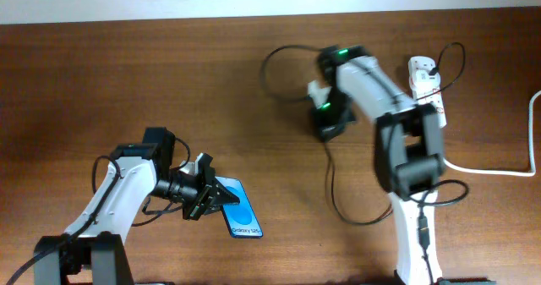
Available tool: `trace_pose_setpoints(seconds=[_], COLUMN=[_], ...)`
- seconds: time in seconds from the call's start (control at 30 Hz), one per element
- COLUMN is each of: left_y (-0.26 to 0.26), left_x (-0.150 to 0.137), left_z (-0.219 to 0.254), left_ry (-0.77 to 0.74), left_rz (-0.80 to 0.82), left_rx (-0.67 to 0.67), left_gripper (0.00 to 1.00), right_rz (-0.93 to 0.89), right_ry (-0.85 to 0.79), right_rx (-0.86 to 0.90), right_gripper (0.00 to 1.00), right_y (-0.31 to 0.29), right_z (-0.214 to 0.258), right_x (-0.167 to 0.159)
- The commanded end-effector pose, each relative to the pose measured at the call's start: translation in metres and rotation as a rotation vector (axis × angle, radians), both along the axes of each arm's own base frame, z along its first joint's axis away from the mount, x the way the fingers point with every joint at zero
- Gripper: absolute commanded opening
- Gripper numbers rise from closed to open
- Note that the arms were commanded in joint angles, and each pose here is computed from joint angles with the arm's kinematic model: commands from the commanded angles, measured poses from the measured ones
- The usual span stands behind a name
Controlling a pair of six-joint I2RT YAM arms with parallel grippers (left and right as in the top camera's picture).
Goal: Plug charger to phone and switch on socket
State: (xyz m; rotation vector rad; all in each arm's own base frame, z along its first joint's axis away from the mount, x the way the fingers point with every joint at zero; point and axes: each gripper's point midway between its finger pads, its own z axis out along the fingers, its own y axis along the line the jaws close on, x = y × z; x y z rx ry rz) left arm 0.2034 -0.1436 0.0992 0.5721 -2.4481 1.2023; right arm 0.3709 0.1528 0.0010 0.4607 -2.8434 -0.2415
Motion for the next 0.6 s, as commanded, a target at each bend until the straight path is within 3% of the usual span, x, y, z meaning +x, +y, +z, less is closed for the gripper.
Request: trace_pose_setpoints(seconds=[0.0,0.13,0.47,0.57], left_y=[-0.002,-0.002,-0.001,-0.001], left_x=[0.002,0.002,0.002,0.002], left_z=[0.005,0.005,0.004,0.003], left_ry=[-0.015,-0.015,-0.015,-0.015], left_rz=[-0.001,-0.001,-0.002,-0.002], left_rx=[-0.029,-0.029,-0.022,-0.021], left_gripper=[0.00,0.00,0.00,0.00], right_rz=[0.075,0.151,0.234,0.233], right_ry=[0.082,0.074,-0.034,-0.076], right_rx=[-0.011,-0.020,0.050,0.067], right_gripper=[0.05,0.24,0.31,0.32], right_y=[0.046,0.072,0.084,0.089], right_z=[-0.016,-0.013,0.016,0.045], right_x=[-0.037,-0.052,-0.025,-0.015])
